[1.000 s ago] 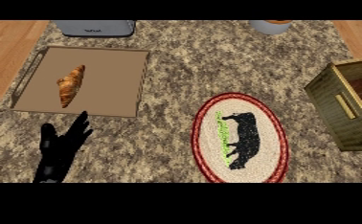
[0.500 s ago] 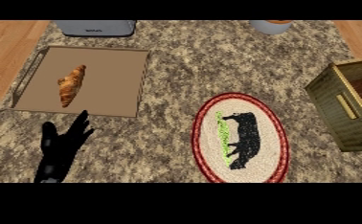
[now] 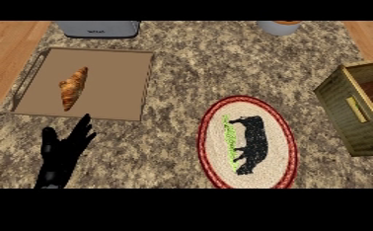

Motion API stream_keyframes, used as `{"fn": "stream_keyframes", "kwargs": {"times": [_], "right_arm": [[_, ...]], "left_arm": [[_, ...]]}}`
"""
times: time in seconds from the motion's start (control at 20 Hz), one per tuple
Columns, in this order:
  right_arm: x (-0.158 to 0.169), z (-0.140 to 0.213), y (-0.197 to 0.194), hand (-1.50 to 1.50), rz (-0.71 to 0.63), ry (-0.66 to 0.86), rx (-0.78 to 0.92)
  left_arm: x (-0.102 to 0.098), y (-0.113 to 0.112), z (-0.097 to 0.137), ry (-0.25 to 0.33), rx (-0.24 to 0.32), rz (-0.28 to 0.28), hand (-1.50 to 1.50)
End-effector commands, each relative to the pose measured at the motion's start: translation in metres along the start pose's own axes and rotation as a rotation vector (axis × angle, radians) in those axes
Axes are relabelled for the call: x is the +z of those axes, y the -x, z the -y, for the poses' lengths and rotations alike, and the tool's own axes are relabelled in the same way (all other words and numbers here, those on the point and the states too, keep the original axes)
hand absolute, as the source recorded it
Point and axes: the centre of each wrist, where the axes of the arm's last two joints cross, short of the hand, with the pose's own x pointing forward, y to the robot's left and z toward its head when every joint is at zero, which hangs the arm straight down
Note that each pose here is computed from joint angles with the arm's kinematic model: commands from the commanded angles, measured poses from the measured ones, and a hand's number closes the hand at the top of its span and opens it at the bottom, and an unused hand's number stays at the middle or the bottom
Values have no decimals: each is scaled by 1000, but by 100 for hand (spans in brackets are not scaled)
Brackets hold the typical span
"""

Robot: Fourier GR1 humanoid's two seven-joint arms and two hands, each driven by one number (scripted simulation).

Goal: Pick the lemon from the placemat and place it in the basket

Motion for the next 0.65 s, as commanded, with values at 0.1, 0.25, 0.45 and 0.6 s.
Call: {"fn": "stream_keyframes", "kwargs": {"times": [0.1,0.25,0.45,0.6], "right_arm": [[-4,30,-5,-150,-18,67,-108],[14,57,12,-150,-58,111,-180],[21,70,24,-150,-134,200,-175],[56,111,33,-150,-125,184,-187]], "left_arm": [[2,12,14,10,-13,-68,0],[12,22,4,2,5,-59,0],[2,8,11,17,-12,-39,0],[2,20,10,10,1,-66,0]]}}
